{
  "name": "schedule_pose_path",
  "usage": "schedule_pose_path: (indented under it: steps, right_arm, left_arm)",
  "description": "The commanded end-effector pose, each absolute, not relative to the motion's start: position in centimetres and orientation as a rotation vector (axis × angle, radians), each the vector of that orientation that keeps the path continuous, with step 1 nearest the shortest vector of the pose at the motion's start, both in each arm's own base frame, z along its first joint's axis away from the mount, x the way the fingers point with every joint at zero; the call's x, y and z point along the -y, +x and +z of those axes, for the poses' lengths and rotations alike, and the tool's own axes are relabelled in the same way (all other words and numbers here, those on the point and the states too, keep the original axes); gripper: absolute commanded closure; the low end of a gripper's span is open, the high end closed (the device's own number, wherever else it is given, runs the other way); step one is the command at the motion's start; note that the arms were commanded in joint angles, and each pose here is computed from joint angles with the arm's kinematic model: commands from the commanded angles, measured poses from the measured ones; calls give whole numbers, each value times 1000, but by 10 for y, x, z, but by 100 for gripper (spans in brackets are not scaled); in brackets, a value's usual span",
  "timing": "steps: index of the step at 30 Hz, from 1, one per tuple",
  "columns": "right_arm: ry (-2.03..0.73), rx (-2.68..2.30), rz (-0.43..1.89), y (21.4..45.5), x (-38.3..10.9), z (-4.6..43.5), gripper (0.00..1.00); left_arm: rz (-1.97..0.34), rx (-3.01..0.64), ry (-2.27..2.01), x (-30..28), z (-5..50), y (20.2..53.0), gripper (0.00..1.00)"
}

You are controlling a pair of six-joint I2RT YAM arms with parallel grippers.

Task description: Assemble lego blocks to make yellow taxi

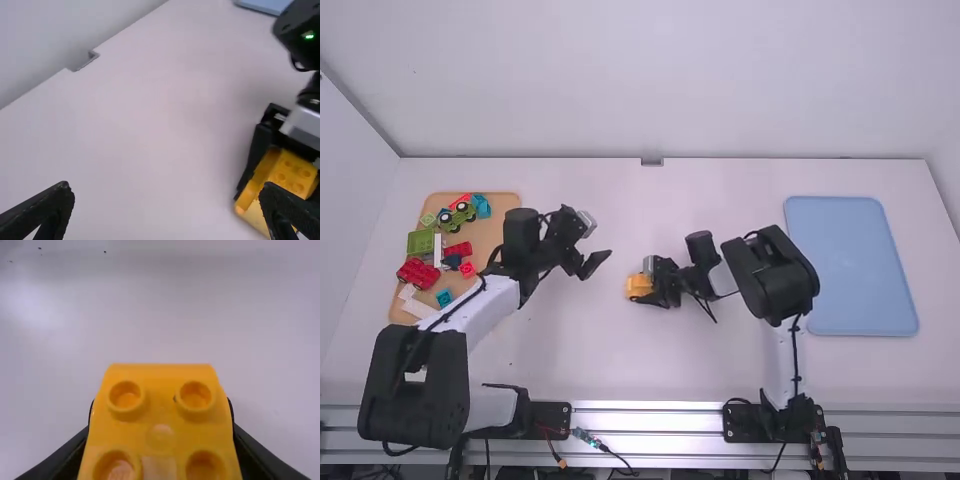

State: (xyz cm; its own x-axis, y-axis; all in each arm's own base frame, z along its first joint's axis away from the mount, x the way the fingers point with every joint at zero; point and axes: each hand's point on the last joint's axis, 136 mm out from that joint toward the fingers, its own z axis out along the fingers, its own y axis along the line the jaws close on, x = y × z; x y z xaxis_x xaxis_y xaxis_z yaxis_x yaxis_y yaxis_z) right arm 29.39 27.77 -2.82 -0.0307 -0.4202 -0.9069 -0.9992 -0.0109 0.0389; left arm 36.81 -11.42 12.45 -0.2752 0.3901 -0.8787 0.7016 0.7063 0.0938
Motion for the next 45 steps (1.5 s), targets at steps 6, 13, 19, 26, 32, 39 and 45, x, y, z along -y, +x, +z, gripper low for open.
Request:
schedule_pose_path:
  steps: [6, 13, 19, 26, 32, 39, 45]
  right_arm:
    - [-1272, -1754, 650, 363, -206, 25, 60]
    - [-903, -1925, 354, 400, -91, 80, 59]
    - [-525, -2041, 140, 393, 33, 97, 60]
    - [-183, -2126, 10, 372, 129, 86, 56]
    - [-6, -2188, -21, 369, 168, 47, 57]
    - [62, -2254, -7, 374, 184, 10, 52]
    - [146, -2301, 28, 375, 189, -1, 4]
  left_arm:
    - [-358, -1999, 725, 103, 98, 383, 1]
    - [-386, -2014, 678, 104, 70, 399, 1]
    - [-397, -2021, 653, 104, 57, 405, 1]
    - [-418, -2006, 606, 105, 65, 410, 1]
    - [-422, -2008, 610, 106, 66, 411, 1]
    - [-422, -2016, 606, 105, 64, 411, 1]
    - [-422, -2018, 610, 106, 64, 410, 1]
